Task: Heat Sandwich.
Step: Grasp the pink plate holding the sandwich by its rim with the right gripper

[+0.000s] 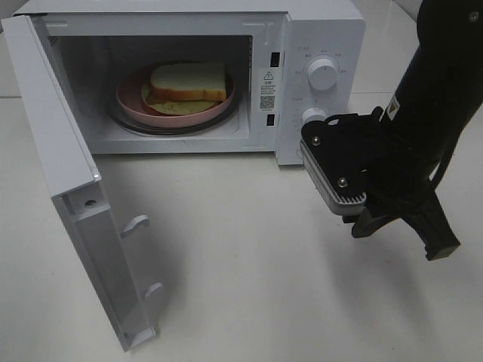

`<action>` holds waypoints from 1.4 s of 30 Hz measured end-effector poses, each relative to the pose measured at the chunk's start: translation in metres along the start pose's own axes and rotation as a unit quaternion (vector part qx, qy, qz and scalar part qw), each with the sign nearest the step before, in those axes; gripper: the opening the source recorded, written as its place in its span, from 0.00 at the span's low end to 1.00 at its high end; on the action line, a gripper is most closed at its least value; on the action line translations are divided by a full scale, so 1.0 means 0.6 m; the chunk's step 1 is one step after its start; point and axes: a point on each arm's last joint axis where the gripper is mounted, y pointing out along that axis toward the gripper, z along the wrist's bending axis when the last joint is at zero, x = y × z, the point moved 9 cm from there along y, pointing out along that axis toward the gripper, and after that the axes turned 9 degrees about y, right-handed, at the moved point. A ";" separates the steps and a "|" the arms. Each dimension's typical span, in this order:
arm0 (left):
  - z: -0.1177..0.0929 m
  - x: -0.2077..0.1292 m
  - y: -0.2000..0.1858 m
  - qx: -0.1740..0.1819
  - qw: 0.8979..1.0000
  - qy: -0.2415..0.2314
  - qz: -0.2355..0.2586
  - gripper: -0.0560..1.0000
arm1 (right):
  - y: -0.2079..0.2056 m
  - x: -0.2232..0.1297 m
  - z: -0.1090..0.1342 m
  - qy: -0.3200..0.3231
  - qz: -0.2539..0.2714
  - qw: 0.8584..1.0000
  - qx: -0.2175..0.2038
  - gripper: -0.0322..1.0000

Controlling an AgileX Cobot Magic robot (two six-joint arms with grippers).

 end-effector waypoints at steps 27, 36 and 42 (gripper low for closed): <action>0.000 0.000 0.000 0.000 1.000 0.000 0.000 0.97 | -0.019 0.028 -0.064 0.012 0.009 0.994 -0.113 0.92; 0.000 0.000 0.000 0.000 1.000 0.000 0.000 0.97 | -0.023 0.085 -0.103 -0.008 -0.006 0.991 -0.131 0.91; 0.000 0.000 0.000 0.000 1.000 0.000 0.000 0.97 | -0.018 0.115 -0.131 -0.016 -0.015 0.990 -0.140 0.90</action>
